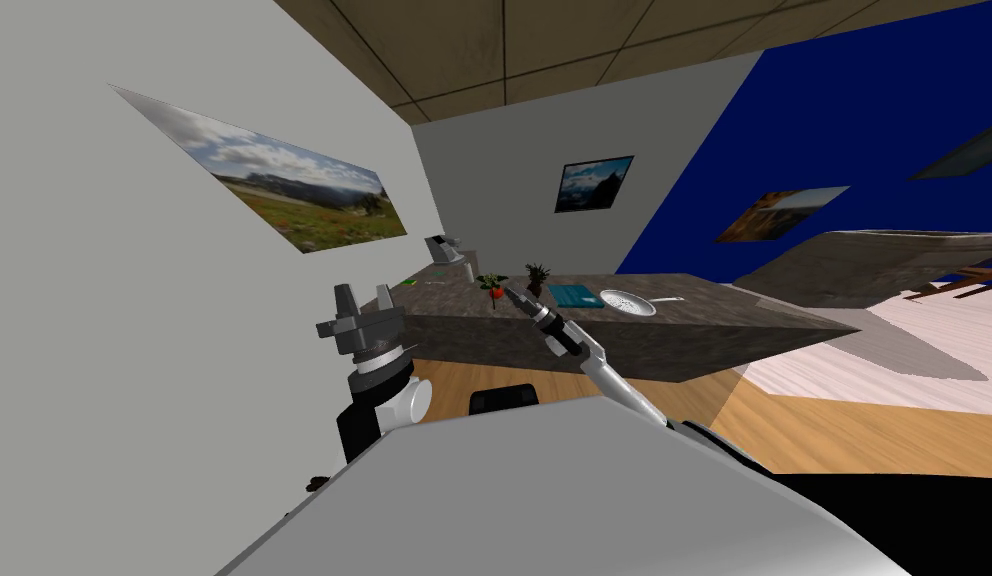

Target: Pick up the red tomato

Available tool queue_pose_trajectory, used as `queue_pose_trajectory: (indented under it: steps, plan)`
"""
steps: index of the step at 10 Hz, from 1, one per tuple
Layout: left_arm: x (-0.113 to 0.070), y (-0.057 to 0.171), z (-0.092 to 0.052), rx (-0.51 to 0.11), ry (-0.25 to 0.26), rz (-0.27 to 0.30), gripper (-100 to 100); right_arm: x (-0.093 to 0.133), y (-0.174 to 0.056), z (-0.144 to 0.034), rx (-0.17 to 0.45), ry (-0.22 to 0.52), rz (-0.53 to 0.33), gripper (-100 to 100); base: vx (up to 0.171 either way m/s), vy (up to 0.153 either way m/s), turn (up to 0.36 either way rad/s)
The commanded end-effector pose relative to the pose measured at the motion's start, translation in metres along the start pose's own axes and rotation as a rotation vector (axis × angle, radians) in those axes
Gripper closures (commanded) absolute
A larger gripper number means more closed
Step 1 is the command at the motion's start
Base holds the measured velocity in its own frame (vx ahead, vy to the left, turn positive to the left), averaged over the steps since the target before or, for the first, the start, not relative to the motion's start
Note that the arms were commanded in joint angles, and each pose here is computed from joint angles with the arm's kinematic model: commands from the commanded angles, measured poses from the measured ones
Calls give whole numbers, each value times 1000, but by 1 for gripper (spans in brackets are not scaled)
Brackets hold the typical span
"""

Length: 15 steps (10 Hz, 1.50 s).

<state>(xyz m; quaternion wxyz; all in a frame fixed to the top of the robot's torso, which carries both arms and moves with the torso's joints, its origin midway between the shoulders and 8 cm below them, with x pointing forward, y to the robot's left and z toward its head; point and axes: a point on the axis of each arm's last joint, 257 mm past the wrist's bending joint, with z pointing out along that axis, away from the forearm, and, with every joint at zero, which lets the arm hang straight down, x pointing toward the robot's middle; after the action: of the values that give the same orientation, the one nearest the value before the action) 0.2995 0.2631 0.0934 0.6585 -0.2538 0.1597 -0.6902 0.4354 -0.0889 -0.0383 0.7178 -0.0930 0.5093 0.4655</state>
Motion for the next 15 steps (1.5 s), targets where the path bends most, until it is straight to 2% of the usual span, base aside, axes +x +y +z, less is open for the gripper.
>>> queue_pose_trajectory:
  steps: [1,3,4,5,6,7,8,9,10,11,12,13,14,15]
  plan:
    - [0,0,0,0,0,0,0,13,-12,0,12,53,-57,-100,-14,73,-4]
    - [0,0,0,0,0,0,0,46,-31,1,10,179,-194,-100,-22,90,-2]
    - [0,0,0,0,0,0,0,53,-40,-2,24,201,-212,-100,-25,86,-3]
    - [0,0,0,0,0,0,0,68,-52,-5,21,266,-290,-100,-10,96,5]
    - [0,0,0,0,0,0,0,72,-57,-7,29,276,-294,-100,-3,75,-2]
    - [0,0,0,0,0,0,0,86,-69,-11,24,341,-379,-100,7,81,9]
    - [0,0,0,0,0,0,0,89,-75,-14,35,352,-379,-100,6,70,2]
    - [0,0,0,0,0,0,0,102,-92,-21,32,421,-468,-100,-5,94,11]
    - [0,0,0,0,0,0,0,103,-96,-24,39,428,-467,-100,3,76,-3]
    - [0,0,0,0,0,0,0,113,-112,-31,35,495,-556,-100,16,94,16]
    - [0,0,0,0,0,0,0,115,-117,-35,44,503,-556,-100,8,78,2]
    - [0,0,0,0,0,0,0,123,-137,-45,41,572,-647,-100,4,94,17]
    - [0,0,0,0,0,0,0,125,-140,-48,48,579,-646,-100,11,90,2]
    - [0,0,0,0,0,0,0,127,-153,-53,30,632,-740,-100,27,96,21]
